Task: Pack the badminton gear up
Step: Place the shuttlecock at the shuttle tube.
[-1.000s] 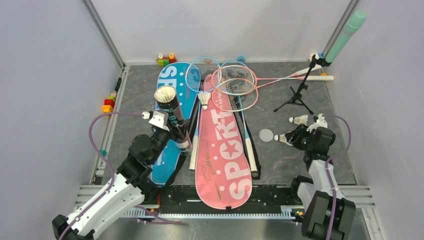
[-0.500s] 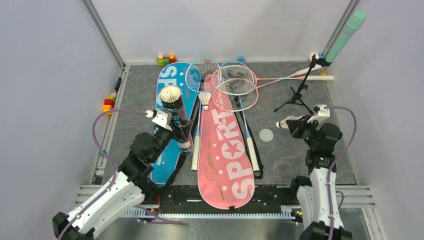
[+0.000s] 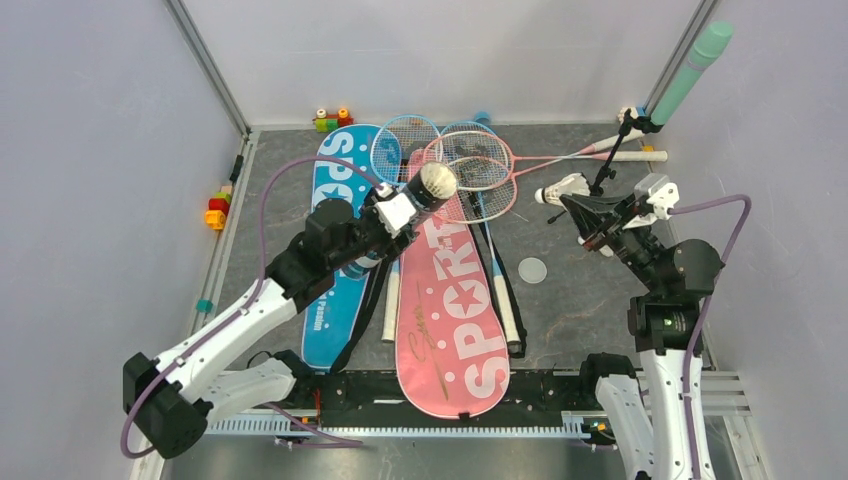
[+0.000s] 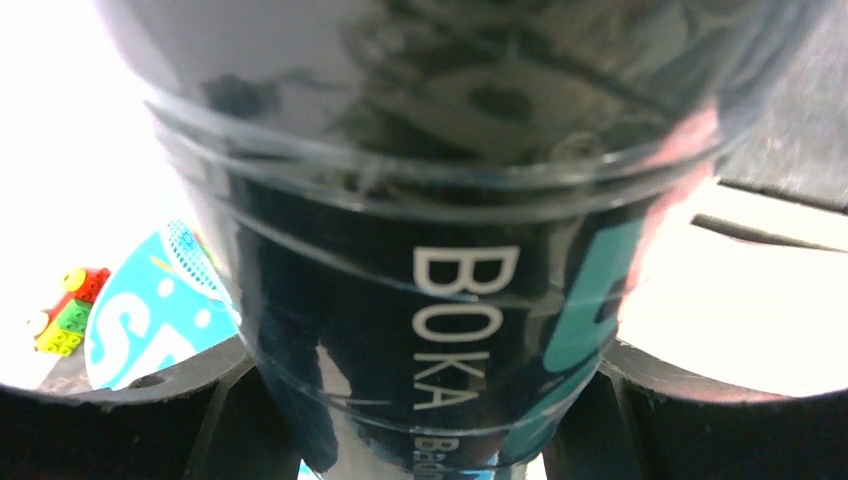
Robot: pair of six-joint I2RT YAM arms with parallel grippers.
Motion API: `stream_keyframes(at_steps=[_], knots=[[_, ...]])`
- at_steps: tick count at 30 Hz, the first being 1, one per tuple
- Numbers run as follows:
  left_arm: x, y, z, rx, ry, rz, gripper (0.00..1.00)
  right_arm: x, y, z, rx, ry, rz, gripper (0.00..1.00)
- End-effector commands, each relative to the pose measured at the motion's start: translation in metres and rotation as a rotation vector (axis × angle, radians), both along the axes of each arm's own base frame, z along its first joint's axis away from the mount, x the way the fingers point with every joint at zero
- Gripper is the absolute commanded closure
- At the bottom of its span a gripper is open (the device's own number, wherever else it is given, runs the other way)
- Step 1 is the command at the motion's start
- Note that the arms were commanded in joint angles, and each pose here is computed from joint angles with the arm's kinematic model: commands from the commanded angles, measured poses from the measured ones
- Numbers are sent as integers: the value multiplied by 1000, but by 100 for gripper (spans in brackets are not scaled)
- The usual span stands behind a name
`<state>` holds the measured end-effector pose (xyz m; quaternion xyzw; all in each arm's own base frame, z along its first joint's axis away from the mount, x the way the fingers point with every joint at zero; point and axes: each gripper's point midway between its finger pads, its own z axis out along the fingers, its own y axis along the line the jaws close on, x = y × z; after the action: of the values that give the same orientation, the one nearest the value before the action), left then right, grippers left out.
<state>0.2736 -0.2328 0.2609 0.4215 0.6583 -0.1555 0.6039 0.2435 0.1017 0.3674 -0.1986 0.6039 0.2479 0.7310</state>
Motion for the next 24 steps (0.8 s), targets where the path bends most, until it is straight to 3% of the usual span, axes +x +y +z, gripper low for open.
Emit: stream_keyframes(at_steps=[1,4,12,24], knots=[[-2,-10,0,179,-90,-142,93,-19,16,46,0,-148,111,100],[-10,-18,-10,217,-60,-218,92,-28,25,57,30,-175,180,100],[-6,-33,-26,271,-11,-217,91,-39,40,55,95,-191,274,100],[0,-54,-36,299,23,-245,93,-23,87,22,76,-54,391,100]])
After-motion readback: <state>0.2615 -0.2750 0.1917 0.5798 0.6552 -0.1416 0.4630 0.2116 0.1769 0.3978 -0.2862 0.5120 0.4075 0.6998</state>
